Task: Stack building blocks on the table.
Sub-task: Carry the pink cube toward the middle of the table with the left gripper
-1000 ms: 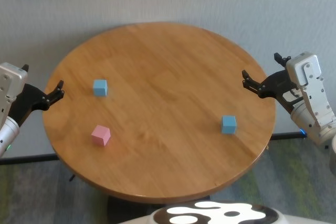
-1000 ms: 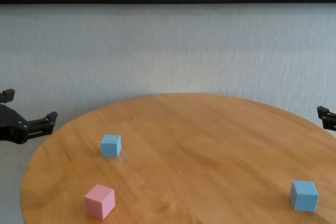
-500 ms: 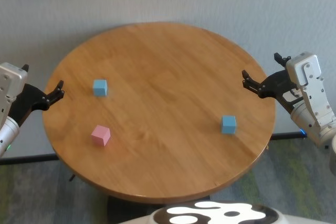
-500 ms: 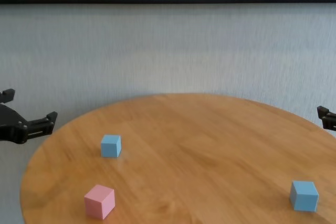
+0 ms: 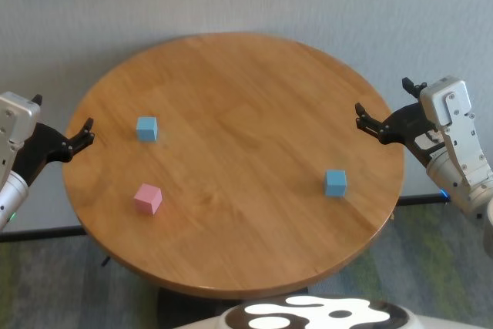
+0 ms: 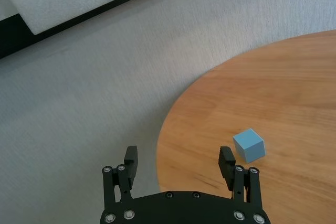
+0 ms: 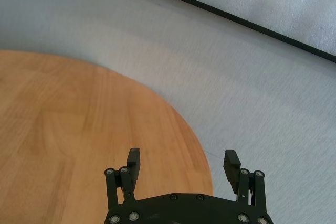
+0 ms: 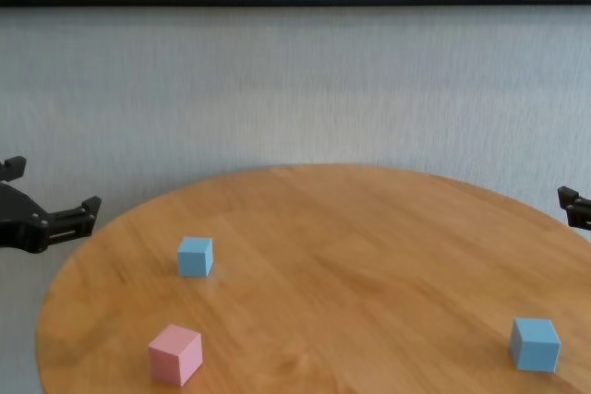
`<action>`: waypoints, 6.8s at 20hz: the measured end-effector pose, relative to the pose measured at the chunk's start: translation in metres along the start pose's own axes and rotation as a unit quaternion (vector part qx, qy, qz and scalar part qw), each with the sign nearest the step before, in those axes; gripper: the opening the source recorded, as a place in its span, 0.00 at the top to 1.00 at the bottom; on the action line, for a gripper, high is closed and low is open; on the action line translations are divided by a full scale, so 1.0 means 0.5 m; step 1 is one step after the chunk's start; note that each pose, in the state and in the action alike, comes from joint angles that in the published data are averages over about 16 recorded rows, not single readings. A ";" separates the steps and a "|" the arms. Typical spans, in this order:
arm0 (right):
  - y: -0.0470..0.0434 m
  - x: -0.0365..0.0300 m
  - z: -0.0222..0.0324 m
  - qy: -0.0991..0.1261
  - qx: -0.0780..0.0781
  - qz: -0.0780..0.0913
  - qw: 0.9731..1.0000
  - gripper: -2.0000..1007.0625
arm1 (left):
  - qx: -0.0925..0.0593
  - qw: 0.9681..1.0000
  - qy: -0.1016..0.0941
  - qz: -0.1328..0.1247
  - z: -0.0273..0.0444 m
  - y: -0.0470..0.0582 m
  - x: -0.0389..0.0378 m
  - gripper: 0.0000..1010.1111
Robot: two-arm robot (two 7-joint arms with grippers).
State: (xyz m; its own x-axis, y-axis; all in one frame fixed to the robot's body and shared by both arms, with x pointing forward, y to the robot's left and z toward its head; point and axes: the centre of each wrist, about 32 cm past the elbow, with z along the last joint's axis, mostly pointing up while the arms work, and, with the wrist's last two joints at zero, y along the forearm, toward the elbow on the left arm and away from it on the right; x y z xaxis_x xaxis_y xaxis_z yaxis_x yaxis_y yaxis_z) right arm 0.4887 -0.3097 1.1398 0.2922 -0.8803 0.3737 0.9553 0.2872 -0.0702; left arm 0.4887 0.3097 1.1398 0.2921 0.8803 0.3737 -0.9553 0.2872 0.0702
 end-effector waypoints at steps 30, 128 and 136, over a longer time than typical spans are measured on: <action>0.000 0.000 0.000 0.000 0.000 0.000 1.000 0.00 | 0.089 0.984 0.058 -0.146 0.058 0.033 0.029 0.01; 0.000 0.000 0.000 0.000 0.000 0.000 1.000 0.00 | 0.266 0.932 0.114 -0.219 0.100 -0.074 -0.051 0.15; 0.000 0.000 0.000 0.000 0.000 0.000 1.000 0.00 | 0.266 0.932 0.114 -0.219 0.100 -0.073 -0.051 0.40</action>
State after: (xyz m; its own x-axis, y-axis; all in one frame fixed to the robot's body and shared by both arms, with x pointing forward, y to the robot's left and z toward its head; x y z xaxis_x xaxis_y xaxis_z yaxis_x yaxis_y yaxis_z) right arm 0.4887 -0.3097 1.1398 0.2922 -0.8803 0.3737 0.9553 0.2873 -0.0702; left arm 0.5140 0.2578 1.1739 0.6028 0.7979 -0.0008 -0.6124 0.4633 0.6406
